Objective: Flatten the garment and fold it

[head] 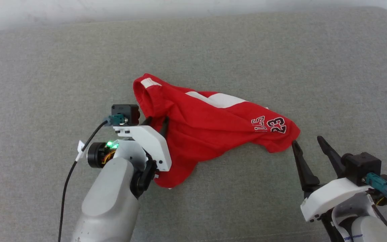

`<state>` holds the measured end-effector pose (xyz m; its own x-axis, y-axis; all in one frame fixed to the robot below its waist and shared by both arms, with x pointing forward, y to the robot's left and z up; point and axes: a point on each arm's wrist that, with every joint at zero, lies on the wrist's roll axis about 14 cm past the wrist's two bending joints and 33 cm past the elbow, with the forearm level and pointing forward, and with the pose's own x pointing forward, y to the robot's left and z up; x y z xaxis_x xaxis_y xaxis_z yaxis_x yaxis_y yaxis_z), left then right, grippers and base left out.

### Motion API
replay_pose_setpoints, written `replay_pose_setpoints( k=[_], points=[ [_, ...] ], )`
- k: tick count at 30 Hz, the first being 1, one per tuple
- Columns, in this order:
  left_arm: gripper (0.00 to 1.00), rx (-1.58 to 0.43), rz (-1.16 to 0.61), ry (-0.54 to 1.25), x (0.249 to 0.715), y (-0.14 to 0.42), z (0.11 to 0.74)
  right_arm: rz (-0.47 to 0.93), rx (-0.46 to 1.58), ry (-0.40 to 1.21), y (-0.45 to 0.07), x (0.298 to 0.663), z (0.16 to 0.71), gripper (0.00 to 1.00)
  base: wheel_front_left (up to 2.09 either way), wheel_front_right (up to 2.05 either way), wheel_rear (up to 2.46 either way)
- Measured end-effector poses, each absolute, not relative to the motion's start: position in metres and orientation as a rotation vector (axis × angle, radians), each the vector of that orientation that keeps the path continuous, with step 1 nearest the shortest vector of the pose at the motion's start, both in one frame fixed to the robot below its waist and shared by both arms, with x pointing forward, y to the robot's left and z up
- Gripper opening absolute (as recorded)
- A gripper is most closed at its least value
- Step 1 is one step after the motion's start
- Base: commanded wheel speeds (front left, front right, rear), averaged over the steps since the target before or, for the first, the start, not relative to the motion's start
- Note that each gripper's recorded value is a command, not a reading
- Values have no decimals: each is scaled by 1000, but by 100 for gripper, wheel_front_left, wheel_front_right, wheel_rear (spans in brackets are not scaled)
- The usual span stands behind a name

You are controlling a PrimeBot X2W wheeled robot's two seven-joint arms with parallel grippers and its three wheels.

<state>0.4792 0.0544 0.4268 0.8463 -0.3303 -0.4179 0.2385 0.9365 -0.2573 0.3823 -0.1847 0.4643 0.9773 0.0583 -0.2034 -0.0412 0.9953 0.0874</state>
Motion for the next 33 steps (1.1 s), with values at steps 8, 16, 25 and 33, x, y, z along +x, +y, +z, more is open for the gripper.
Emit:
replay_pose_setpoints(
  k=[8,16,25,33],
  points=[
    [0,-207,-297,562,447,69,400,54,91,196,-184,384,467,100,0,0,0],
    [0,-189,-250,640,406,104,386,110,90,188,-166,391,473,100,0,0,0],
    [100,-227,-176,468,403,126,421,162,88,159,-148,395,485,100,0,0,0],
    [100,-260,-204,485,416,107,418,158,87,162,-150,392,484,100,0,0,0]
  ],
)
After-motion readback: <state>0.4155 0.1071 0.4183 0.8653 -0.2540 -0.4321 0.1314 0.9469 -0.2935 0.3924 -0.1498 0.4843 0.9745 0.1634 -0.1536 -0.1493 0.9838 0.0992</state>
